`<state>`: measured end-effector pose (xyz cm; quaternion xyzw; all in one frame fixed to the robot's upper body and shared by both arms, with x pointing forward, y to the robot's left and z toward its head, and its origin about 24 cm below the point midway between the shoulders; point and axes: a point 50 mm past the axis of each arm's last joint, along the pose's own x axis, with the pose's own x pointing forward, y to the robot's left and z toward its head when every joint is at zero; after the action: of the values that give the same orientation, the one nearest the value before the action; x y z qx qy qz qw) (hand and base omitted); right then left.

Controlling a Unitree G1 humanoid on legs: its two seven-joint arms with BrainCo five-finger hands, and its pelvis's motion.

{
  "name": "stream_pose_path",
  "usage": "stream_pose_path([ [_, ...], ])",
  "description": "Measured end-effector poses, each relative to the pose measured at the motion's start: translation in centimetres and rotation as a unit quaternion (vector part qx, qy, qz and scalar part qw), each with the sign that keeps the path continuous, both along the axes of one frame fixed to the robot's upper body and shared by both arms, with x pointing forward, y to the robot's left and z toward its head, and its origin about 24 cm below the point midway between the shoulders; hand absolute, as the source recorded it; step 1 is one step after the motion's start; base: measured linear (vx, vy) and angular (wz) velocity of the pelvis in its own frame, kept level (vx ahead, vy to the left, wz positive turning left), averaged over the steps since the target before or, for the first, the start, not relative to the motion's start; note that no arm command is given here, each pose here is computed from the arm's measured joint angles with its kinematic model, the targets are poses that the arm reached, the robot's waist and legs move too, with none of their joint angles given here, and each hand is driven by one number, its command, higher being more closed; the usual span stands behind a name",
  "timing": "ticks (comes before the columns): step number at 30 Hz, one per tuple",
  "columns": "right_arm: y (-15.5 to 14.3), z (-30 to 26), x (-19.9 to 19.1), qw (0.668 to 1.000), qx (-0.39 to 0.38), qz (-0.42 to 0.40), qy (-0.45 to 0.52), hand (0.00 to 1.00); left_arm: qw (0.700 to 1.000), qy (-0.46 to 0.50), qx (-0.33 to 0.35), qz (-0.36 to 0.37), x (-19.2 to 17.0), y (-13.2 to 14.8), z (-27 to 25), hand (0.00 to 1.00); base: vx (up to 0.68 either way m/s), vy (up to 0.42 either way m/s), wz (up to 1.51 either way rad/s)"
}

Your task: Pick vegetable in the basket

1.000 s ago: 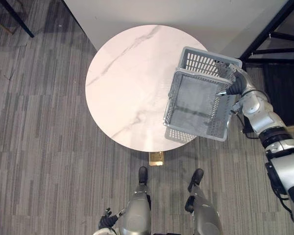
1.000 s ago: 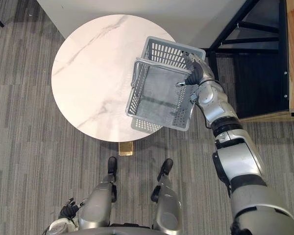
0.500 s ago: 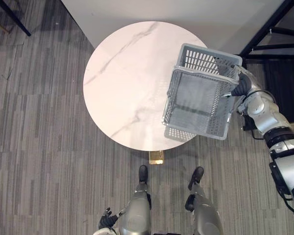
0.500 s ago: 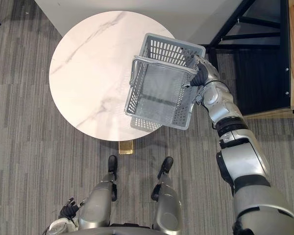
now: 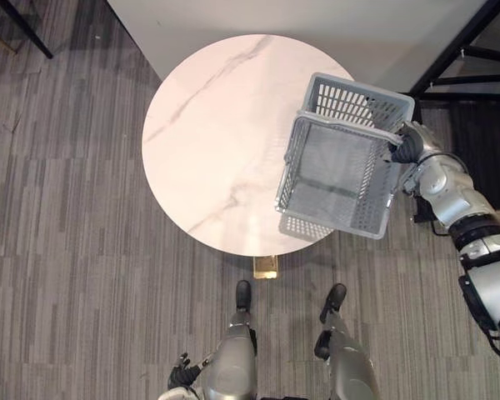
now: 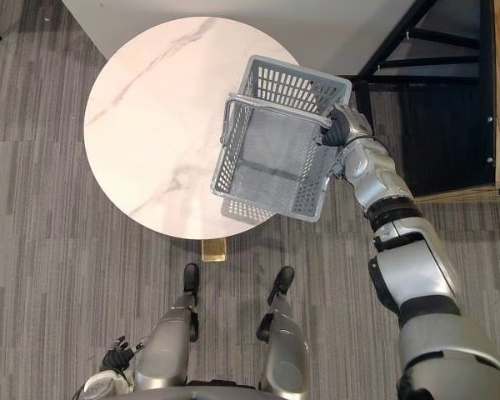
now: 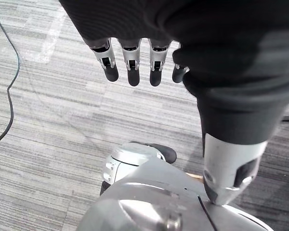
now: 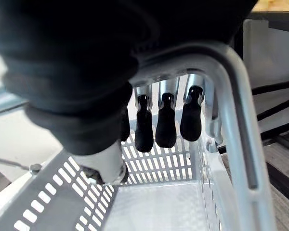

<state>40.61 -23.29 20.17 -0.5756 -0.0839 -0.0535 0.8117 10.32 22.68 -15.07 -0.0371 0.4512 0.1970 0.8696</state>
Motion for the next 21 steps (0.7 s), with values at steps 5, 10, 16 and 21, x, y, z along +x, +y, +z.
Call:
stream_pose_path([
  [5,0.8,0.5,0.2,1.000,-0.024,0.012,0.000,1.00,1.000,-0.006,-0.001,-0.003,0.6,-0.1,0.1,0.00,0.00,0.000,0.00],
  [10,1.3,0.1,0.3,0.998,-0.056,0.023,0.018,1.00,1.000,-0.005,-0.001,-0.003,0.6,-0.1,0.1,0.00,0.02,-0.002,-0.02],
  [16,4.3,-0.8,0.0,0.987,-0.129,0.089,0.040,1.00,1.000,-0.002,-0.001,-0.003,0.5,-0.2,0.1,0.00,0.00,0.008,-0.08],
  [21,6.5,-3.1,-1.0,0.972,-0.171,0.146,0.069,1.00,1.000,0.001,0.004,0.000,0.3,0.2,0.1,0.00,-0.01,0.007,-0.05],
])
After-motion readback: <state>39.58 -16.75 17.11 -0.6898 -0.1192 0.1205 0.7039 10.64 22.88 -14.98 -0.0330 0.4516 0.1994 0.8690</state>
